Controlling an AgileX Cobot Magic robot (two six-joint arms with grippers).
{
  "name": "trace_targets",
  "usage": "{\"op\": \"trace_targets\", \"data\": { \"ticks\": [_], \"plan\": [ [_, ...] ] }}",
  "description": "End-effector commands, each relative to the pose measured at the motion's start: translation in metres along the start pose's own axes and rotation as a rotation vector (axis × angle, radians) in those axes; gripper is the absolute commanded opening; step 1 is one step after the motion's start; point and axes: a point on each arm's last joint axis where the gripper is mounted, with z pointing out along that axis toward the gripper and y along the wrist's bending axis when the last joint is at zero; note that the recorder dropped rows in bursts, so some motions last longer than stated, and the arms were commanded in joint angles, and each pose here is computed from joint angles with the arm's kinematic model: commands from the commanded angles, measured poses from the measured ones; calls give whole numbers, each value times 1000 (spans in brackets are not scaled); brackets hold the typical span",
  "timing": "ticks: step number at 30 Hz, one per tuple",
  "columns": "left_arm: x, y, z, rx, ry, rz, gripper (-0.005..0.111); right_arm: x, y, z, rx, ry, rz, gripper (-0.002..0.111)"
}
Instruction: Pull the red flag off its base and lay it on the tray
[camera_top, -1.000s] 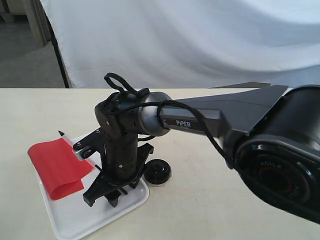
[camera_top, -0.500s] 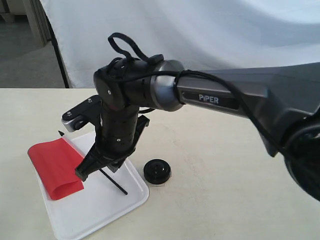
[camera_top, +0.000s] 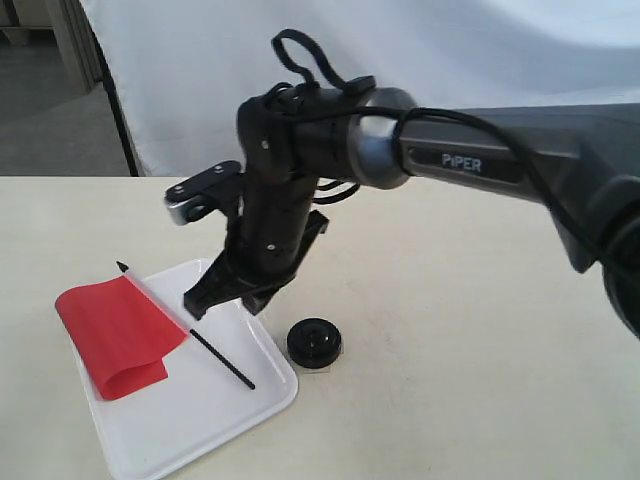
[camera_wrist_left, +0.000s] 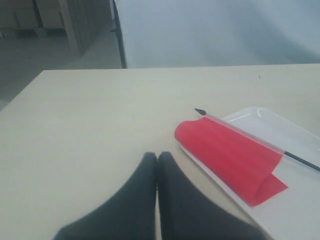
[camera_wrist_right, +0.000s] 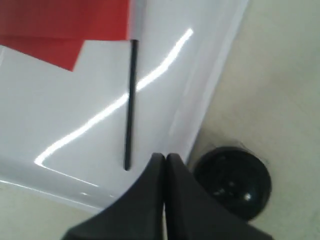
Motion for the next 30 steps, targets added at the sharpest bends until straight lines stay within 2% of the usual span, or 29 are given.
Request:
{"op": "trace_targets", "data": {
  "ticks": [1,6,10,15,19,22,25,28,30],
  "plan": [
    [1,0,0,3,2,-1,0,25,-45,-11,24,22,102,-1],
    [1,0,0,3,2,-1,0,79,-101,-36,86,-15,284,-1],
    [1,0,0,3,2,-1,0,139,-141,-68,135,-6,464,-1],
    [1,0,0,3,2,-1,0,223,-162,-124,229,-66,718,-1],
    [1,0,0,3,2,-1,0,279,-153,-175,355,-185,876,-1],
    [1,0,0,3,2,-1,0,301,-127,-203,452,-372,971,-1],
    [1,0,0,3,2,-1,0,311,-92,-218,522,-553,904,-1],
    [1,0,0,3,2,-1,0,321,-54,-225,591,-726,749,-1],
    [1,0,0,3,2,-1,0,328,-30,-226,592,-850,655,-1]
  ]
}}
